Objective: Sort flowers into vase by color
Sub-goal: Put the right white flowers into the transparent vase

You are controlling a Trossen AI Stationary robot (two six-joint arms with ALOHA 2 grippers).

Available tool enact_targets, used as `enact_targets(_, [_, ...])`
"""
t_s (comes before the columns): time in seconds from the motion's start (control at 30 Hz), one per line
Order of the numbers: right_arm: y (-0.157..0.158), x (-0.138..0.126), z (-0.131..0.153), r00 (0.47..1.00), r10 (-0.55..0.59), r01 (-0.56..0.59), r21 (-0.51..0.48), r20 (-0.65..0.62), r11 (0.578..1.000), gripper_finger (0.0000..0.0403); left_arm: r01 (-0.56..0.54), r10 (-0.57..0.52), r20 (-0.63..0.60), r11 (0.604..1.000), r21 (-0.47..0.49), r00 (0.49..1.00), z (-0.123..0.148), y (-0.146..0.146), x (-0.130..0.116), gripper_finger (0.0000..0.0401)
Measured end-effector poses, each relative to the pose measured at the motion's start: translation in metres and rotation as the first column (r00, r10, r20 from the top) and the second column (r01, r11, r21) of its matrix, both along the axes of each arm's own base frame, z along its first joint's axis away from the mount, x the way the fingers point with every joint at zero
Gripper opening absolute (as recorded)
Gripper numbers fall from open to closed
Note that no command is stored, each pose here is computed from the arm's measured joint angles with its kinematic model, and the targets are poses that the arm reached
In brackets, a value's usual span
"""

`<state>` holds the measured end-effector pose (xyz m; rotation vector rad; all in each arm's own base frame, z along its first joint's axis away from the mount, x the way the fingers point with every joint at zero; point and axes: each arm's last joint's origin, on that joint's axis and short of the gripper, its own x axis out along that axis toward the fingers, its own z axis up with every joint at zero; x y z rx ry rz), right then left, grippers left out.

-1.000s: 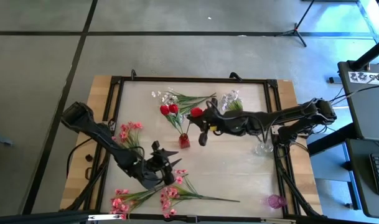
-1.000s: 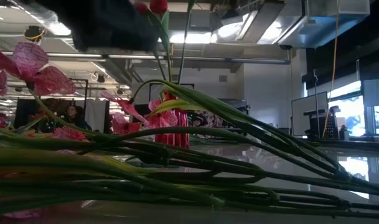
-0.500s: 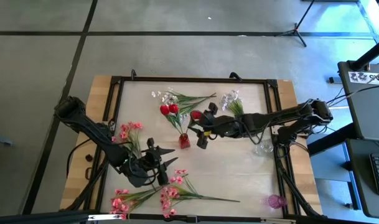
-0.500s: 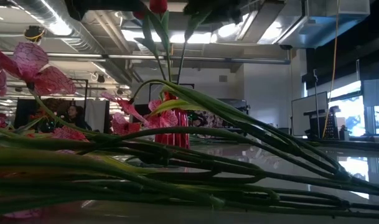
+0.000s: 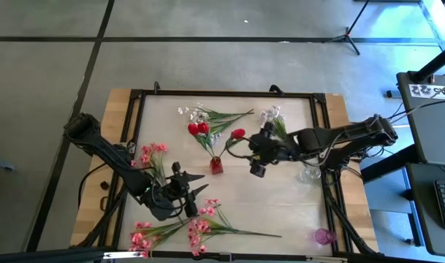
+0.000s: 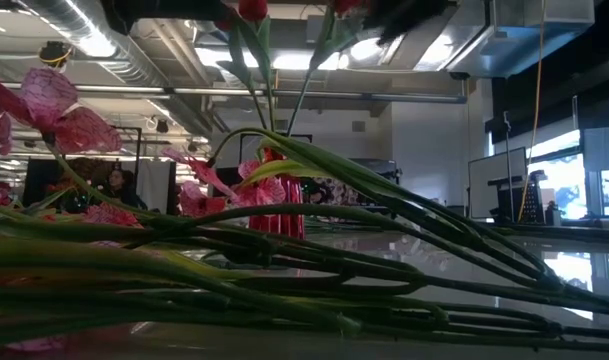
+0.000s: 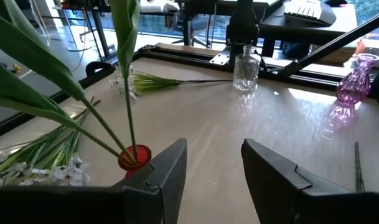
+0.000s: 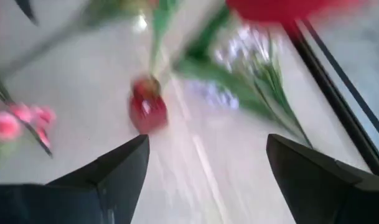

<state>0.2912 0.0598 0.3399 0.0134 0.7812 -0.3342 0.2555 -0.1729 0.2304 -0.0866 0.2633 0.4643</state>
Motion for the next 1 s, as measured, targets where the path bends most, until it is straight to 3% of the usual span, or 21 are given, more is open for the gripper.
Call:
enact_targets(0.27, [-0.014, -0.038, -0.020, 0.941, -0.231, 0.195, -0.160, -0.248, 0.968, 0.0323, 0.022, -0.023, -0.006, 1.000, -0.017, 1.000, -0.001, -0.004, -0.003, 0.0151])
enact_targets(0.57, [-0.071, -0.073, -0.077, 0.851, -0.380, 0.372, -0.095, -0.363, 0.923, 0.0314, 0.033, -0.033, -0.018, 0.999, -0.013, 0.999, -0.005, -0.006, -0.002, 0.0151])
enact_targets(0.8, [-0.125, -0.095, -0.132, 0.785, -0.350, 0.454, 0.091, -0.511, 0.886, 0.0256, 0.042, -0.043, -0.022, 0.999, -0.021, 0.999, -0.005, -0.006, -0.002, 0.0151])
enact_targets(1.0, [-0.164, -0.097, -0.156, 0.744, -0.440, 0.561, 0.112, -0.502, 0.820, 0.0209, 0.025, -0.025, -0.022, 1.000, -0.016, 0.999, -0.005, -0.003, 0.001, 0.0151])
